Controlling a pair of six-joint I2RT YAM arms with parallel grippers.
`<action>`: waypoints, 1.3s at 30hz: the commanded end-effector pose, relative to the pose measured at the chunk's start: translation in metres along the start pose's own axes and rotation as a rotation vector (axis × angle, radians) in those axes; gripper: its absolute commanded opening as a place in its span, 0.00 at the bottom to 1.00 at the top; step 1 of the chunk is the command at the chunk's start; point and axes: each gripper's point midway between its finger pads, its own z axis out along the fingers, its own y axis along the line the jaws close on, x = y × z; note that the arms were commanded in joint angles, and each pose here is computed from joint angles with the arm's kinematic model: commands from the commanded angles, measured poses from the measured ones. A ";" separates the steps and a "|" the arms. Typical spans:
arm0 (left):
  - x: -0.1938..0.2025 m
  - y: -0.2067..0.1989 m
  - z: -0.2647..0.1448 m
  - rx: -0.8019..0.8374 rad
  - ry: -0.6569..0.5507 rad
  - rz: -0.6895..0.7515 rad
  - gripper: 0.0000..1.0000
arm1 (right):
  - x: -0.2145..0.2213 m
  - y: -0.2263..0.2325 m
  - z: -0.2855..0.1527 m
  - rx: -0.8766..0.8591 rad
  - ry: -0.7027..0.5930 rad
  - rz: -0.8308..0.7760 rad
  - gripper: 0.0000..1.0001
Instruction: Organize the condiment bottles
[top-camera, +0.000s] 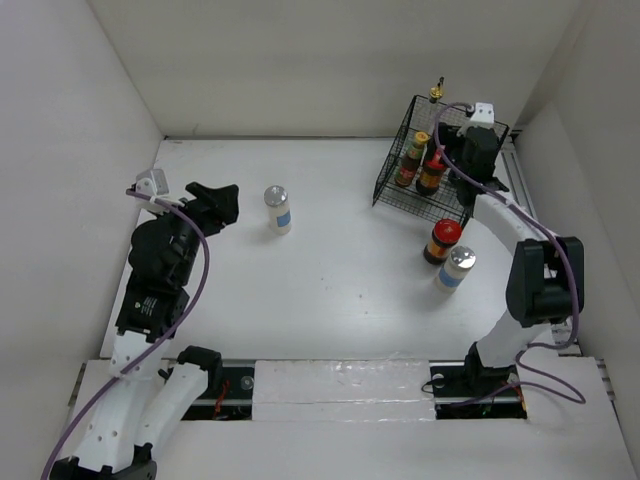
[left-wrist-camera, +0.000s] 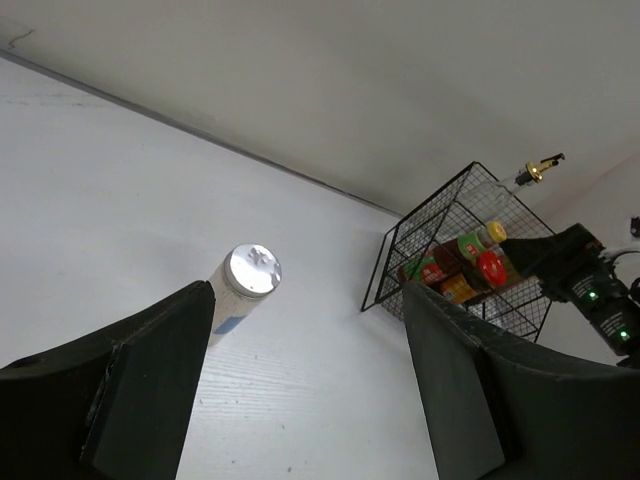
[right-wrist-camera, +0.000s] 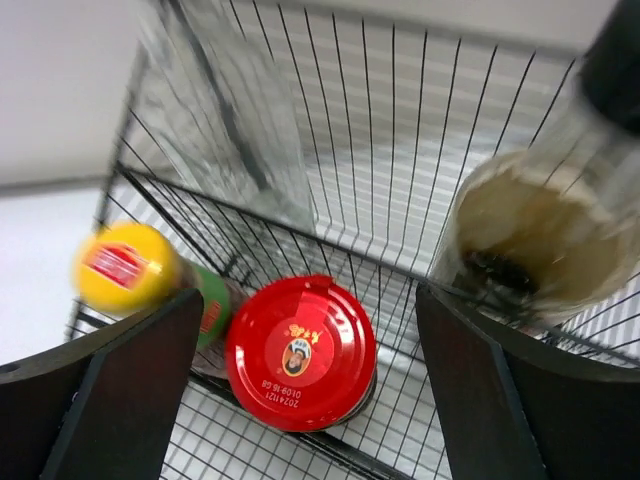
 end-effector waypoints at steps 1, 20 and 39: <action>-0.018 -0.015 -0.006 0.063 -0.056 0.006 0.71 | -0.080 0.008 -0.028 -0.002 -0.152 0.022 0.94; -0.027 -0.030 -0.026 0.131 -0.088 -0.012 0.73 | 0.051 -0.025 -0.239 0.203 0.319 0.024 1.00; -0.029 -0.032 -0.032 0.149 -0.099 -0.013 0.74 | 0.108 0.000 -0.170 0.082 0.538 -0.006 1.00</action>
